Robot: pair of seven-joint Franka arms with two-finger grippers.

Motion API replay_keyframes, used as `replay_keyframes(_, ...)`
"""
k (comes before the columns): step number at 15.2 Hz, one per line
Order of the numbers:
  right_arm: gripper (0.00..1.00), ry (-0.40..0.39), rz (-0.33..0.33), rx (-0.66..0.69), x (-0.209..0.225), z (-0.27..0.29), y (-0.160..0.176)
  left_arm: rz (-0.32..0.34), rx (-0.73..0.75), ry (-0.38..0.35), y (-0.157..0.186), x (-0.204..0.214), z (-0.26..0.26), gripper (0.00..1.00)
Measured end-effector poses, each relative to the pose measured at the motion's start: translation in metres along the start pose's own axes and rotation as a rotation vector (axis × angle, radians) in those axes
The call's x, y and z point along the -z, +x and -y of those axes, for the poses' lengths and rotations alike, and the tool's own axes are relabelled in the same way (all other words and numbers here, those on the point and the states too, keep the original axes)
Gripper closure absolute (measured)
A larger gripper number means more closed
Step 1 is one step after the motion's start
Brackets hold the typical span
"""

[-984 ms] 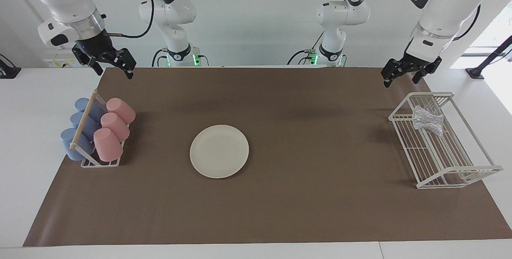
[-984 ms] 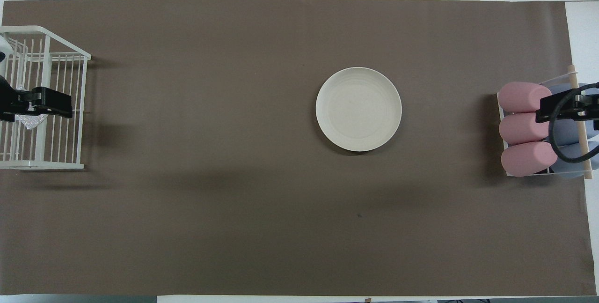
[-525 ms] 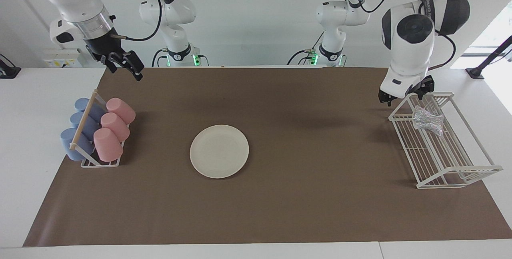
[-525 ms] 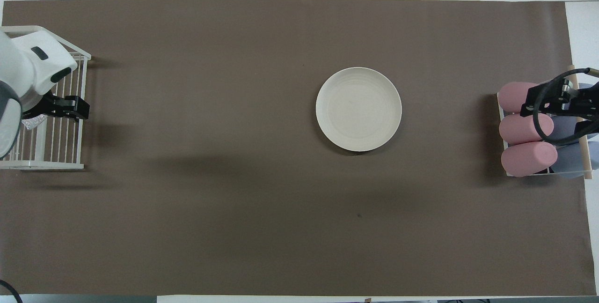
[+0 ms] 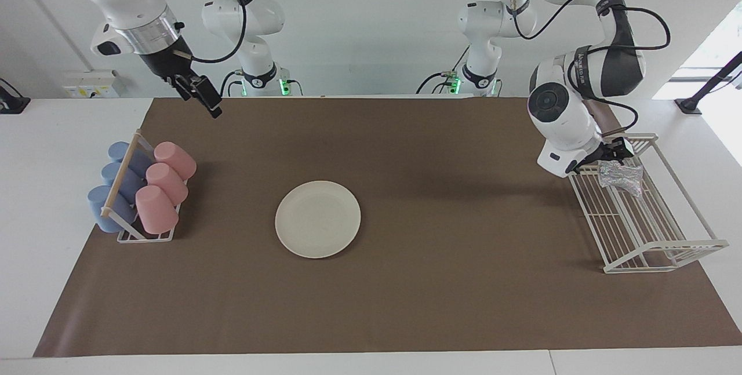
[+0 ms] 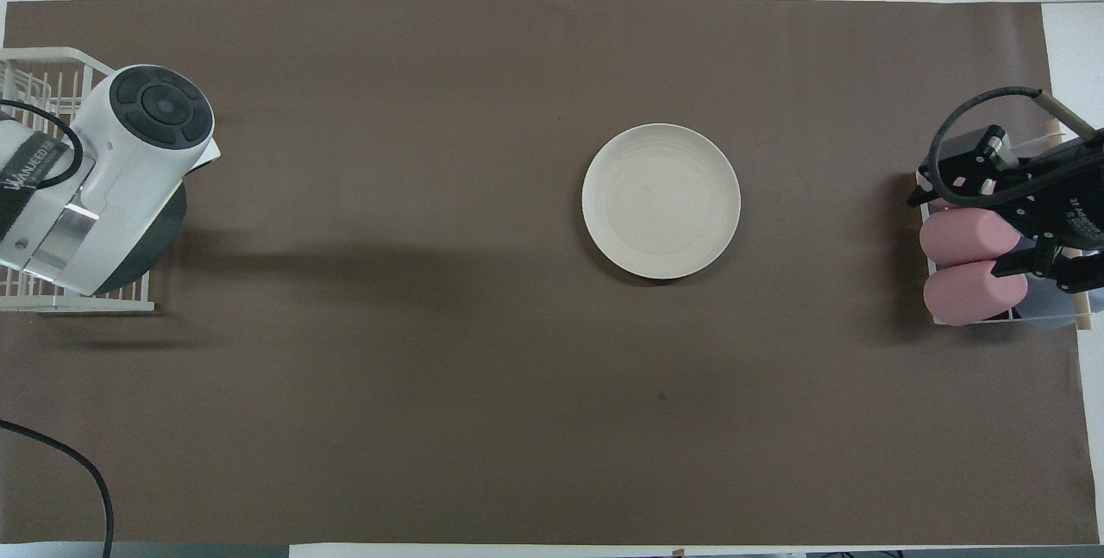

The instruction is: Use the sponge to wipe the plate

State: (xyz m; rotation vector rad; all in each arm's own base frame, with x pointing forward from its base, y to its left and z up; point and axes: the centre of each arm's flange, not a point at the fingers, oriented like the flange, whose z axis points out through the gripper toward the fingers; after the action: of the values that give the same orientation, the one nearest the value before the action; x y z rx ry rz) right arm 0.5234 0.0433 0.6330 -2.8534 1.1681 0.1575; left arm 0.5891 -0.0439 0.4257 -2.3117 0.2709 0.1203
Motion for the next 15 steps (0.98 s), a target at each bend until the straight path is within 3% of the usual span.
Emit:
replay_keyframes(5, 0.00, -0.037, -0.006, -0.387, 0.011, 0.025, -0.067, 0.015, 0.029, 0.022, 0.003, -0.012, 0.000, 0.04)
replay_keyframes(8, 0.00, -0.018, -0.031, -0.595, 0.009, 0.048, -0.103, 0.017, 0.046, 0.023, 0.003, -0.013, 0.001, 0.41)
replay_keyframes(12, 0.00, -0.004, -0.034, -0.682, 0.005, 0.058, -0.119, 0.028, 0.061, 0.021, 0.002, -0.020, 0.007, 0.88)
replay_keyframes(13, 0.00, 0.000, -0.029, -0.695, 0.005, 0.058, -0.119, 0.030, 0.063, 0.020, 0.002, -0.022, 0.009, 0.97)
replay_keyframes(15, 0.00, 0.029, -0.024, -0.720, 0.006, 0.061, -0.119, 0.028, 0.066, 0.019, 0.002, -0.023, 0.010, 0.97)
